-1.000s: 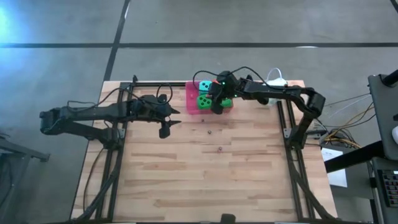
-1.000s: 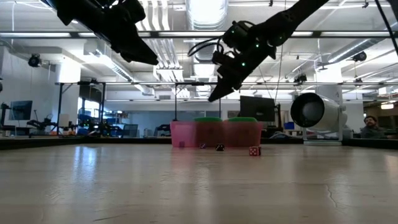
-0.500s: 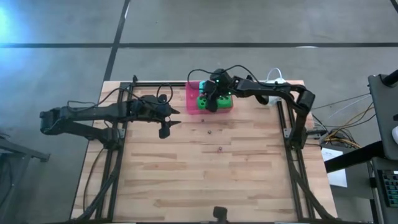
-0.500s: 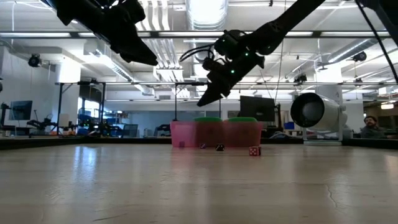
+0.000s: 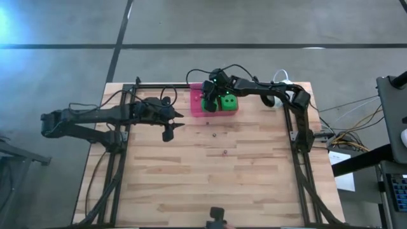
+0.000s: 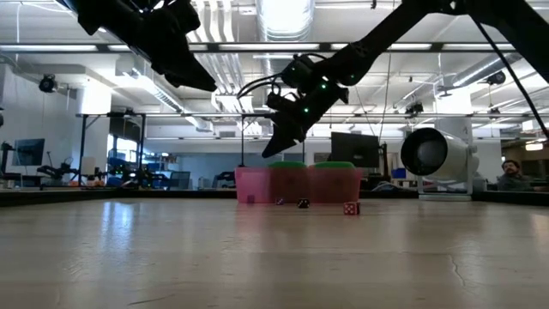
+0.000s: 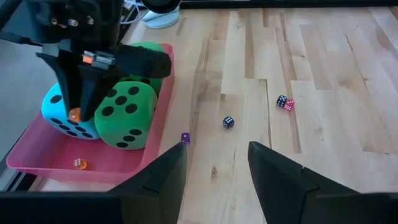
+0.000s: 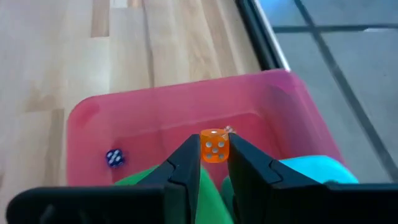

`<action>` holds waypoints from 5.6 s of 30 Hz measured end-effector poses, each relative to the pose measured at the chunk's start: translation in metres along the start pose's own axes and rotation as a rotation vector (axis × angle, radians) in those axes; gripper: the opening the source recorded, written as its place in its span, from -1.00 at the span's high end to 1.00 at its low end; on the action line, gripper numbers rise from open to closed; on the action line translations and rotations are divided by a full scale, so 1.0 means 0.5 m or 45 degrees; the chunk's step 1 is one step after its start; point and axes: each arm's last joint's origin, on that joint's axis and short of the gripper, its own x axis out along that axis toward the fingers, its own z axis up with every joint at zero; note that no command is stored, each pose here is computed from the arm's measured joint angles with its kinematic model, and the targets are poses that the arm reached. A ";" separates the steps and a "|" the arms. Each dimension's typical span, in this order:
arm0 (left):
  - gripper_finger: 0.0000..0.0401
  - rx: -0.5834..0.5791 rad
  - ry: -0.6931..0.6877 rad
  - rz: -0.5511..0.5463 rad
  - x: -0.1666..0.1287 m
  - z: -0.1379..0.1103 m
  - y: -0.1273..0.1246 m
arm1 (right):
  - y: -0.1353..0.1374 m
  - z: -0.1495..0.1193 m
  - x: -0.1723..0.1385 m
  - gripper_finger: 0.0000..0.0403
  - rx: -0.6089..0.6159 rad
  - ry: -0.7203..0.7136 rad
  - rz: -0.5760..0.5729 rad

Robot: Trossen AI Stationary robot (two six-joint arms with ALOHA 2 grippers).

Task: Pick & Place Dice
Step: Put the small orange dice into the the pink bin, then put the bottom small black dice into the pink bin

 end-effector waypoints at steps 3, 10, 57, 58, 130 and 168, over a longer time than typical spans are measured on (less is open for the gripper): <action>0.16 0.000 0.001 0.000 0.000 0.000 0.000 | -0.001 0.008 -0.004 0.59 0.007 0.025 0.009; 0.19 0.000 0.000 0.000 0.000 0.000 0.000 | -0.002 0.016 -0.008 0.39 0.044 0.033 0.013; -0.03 -0.003 0.000 0.000 0.000 0.000 0.000 | -0.045 -0.003 -0.011 0.03 0.148 0.076 -0.051; -0.02 -0.003 0.000 0.000 0.000 0.000 0.000 | -0.046 -0.006 -0.007 0.04 0.156 0.078 -0.052; 0.00 -0.024 -0.010 0.002 0.000 0.001 0.000 | 0.420 -0.173 -0.149 0.23 -0.768 0.466 0.617; 0.06 -0.037 -0.014 0.002 0.000 0.002 0.000 | 0.398 -0.217 -0.124 0.43 -0.827 0.353 0.579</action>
